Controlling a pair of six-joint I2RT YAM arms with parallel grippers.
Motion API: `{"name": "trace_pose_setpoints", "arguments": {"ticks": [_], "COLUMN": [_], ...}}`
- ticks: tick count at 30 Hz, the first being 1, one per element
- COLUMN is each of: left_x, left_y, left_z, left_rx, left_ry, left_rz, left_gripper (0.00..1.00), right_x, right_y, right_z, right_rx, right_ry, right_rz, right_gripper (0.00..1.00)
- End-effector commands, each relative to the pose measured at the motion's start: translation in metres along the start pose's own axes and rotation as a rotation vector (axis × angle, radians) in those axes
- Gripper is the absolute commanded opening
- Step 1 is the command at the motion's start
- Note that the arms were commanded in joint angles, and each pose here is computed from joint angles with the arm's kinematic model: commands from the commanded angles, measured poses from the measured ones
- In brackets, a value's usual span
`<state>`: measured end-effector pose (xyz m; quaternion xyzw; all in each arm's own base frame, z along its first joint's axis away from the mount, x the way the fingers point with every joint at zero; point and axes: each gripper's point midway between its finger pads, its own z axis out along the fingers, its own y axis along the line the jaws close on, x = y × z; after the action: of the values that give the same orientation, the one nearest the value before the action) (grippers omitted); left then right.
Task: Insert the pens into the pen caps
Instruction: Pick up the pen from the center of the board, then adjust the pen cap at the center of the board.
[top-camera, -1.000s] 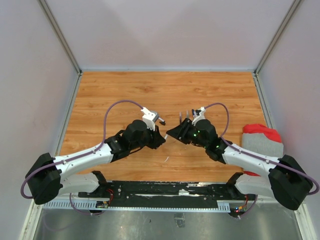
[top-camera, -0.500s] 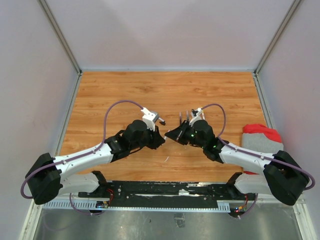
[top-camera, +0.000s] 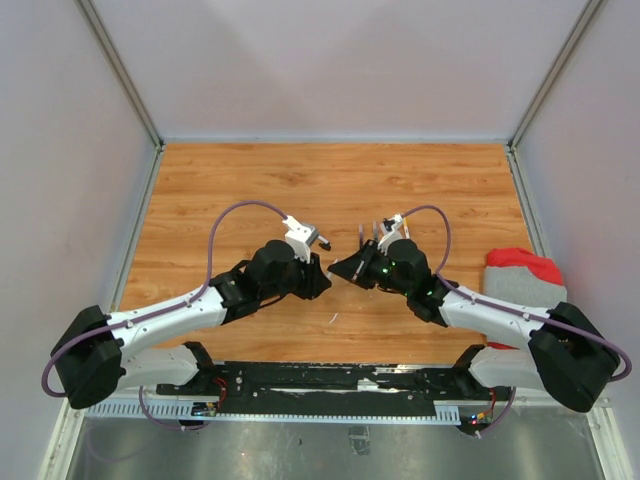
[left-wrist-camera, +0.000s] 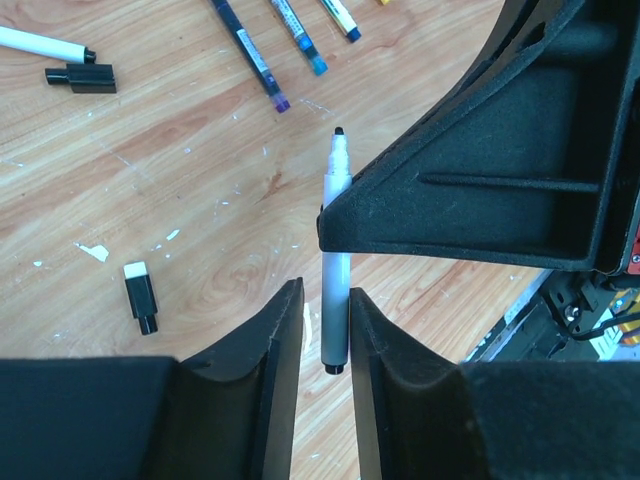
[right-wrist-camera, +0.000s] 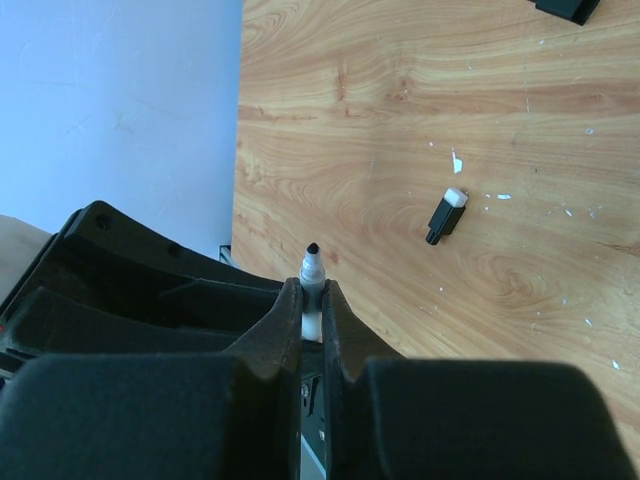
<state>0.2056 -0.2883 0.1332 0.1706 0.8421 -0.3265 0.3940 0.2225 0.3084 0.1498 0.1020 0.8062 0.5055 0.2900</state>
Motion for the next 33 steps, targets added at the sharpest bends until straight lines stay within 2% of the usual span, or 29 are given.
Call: {"name": "trace_pose_setpoints", "arguments": {"ticks": [1,8,11,20,27,33], "left_x": [-0.009,-0.007,-0.007,-0.027,-0.057,-0.086], "left_y": [-0.003,-0.003,0.000,0.018,0.035,0.041], "left_z": [0.000,0.003,0.002,-0.015,-0.051,-0.092], "left_rx": [0.007,0.003,-0.016,-0.083,-0.195,-0.271], "left_ry": [-0.015,-0.001,0.003,-0.033,-0.111,-0.207], "left_rz": [0.019,0.025,0.024,0.034,0.083,0.115], "left_gripper": [0.27,0.07,0.01,0.00,0.01,0.01], "right_x": [0.002,0.003,-0.001,-0.024,-0.036,-0.042], "right_y": [0.028,0.032,0.034,0.014,-0.020,-0.041], "right_z": [0.002,0.002,-0.002,-0.025,-0.043,-0.047], "right_rx": [-0.088,-0.102,-0.101,0.043,0.231,0.409], "right_ry": [0.020,0.019,0.000,-0.103,-0.145,-0.142], "right_rz": [-0.052,-0.071,-0.101,-0.275,-0.331,-0.300], "right_gripper": [0.00,0.01,0.07,0.42,0.53,0.59]}}
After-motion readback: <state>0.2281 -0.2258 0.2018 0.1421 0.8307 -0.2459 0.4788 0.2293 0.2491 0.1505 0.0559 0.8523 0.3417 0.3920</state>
